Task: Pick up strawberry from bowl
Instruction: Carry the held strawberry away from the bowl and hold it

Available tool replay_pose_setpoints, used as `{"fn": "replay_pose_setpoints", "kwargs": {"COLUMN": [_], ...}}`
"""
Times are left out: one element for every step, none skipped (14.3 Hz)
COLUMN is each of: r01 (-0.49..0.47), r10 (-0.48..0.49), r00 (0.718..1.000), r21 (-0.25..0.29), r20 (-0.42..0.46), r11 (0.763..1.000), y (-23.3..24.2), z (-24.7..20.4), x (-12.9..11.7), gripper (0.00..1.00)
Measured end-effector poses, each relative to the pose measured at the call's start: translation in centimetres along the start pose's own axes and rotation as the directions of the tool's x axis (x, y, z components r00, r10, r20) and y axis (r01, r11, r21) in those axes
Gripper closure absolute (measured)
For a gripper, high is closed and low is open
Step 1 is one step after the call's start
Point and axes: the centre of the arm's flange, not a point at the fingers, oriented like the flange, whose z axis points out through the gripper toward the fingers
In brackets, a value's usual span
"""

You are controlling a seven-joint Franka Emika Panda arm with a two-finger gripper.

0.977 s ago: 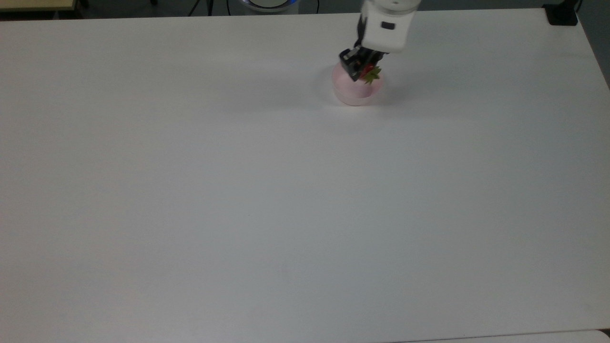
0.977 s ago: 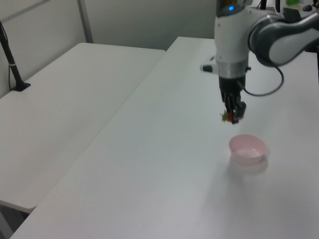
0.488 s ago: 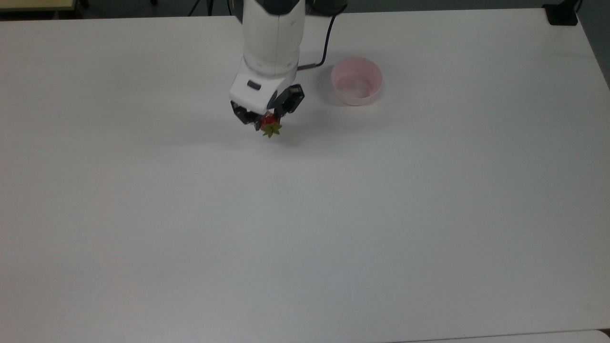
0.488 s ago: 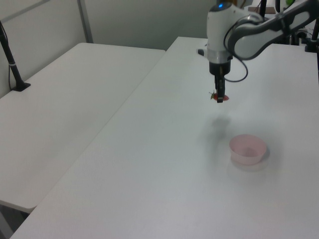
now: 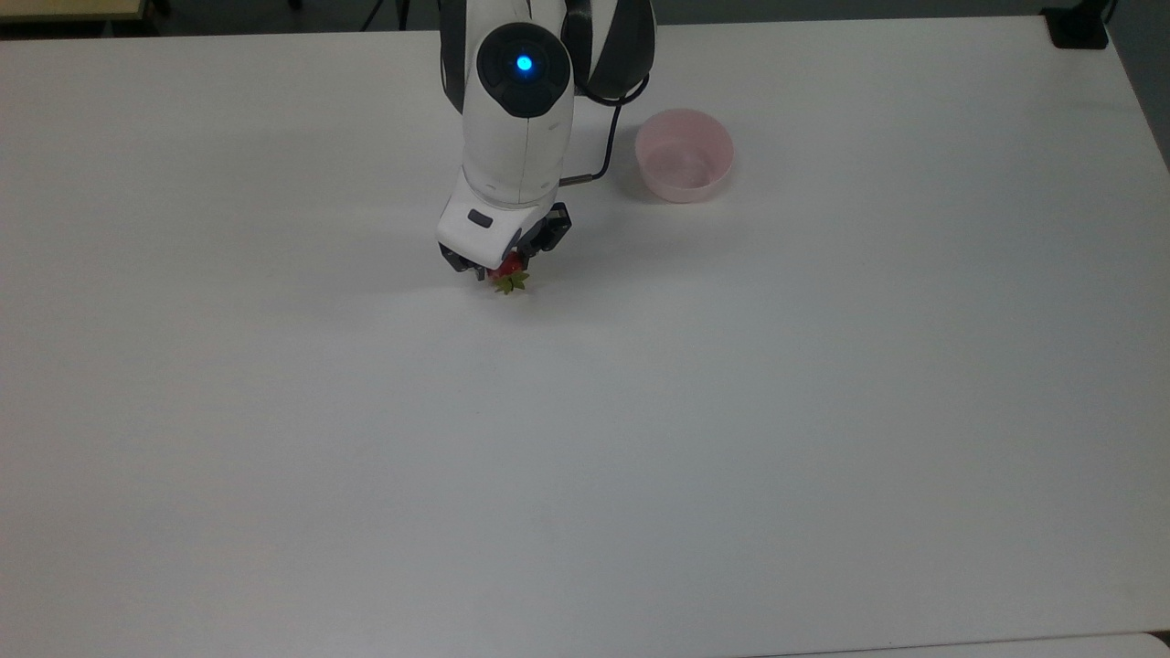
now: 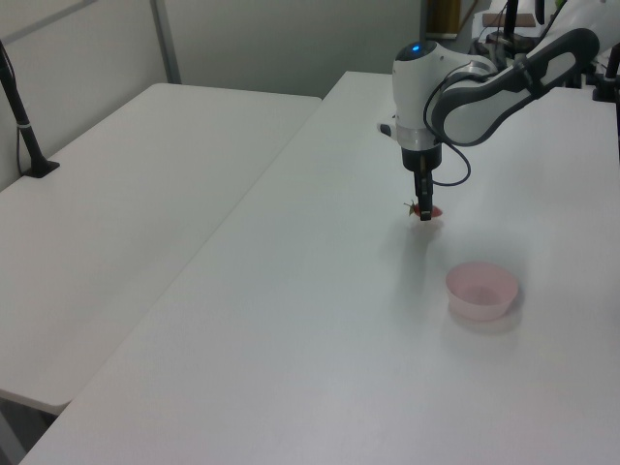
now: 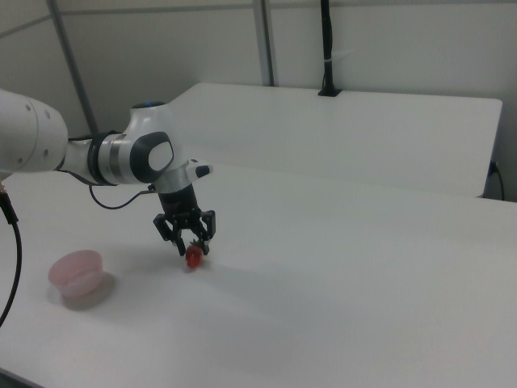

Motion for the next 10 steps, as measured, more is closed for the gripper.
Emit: {"fn": "replay_pose_setpoints", "kwargs": {"r01": [-0.035, -0.065, -0.094, -0.143, -0.185, -0.222, -0.236, -0.250, -0.260, -0.270], "r10": [0.035, 0.065, 0.093, 0.141, 0.183, 0.220, 0.235, 0.249, 0.259, 0.270], "r00": [0.999, 0.998, 0.995, 0.986, 0.978, 0.972, 0.970, 0.967, 0.964, 0.961], "r21": [-0.003, -0.006, -0.009, -0.011, -0.009, -0.008, -0.008, -0.008, -0.007, 0.009], "r20": [-0.011, -0.024, -0.043, -0.086, -0.095, -0.085, -0.069, -0.053, -0.057, -0.063], "r11": [0.999, 0.998, 0.996, 0.990, 0.983, 0.975, 0.972, 0.968, 0.966, 0.963], "y": [0.2, 0.3, 0.5, 0.8, 1.1, 1.3, 1.3, 1.3, 1.2, 1.0], "z": [-0.6, -1.3, -2.4, -5.0, -7.6, -10.8, -13.0, -15.8, -18.4, -20.2], "x": [0.1, 0.3, 0.3, 0.1, -0.6, -2.2, -3.6, -5.5, -7.2, -8.4], "gripper": [0.33, 0.23, 0.12, 0.00, 0.00, 0.00, 0.00, 0.00, 0.00, 0.00]}}
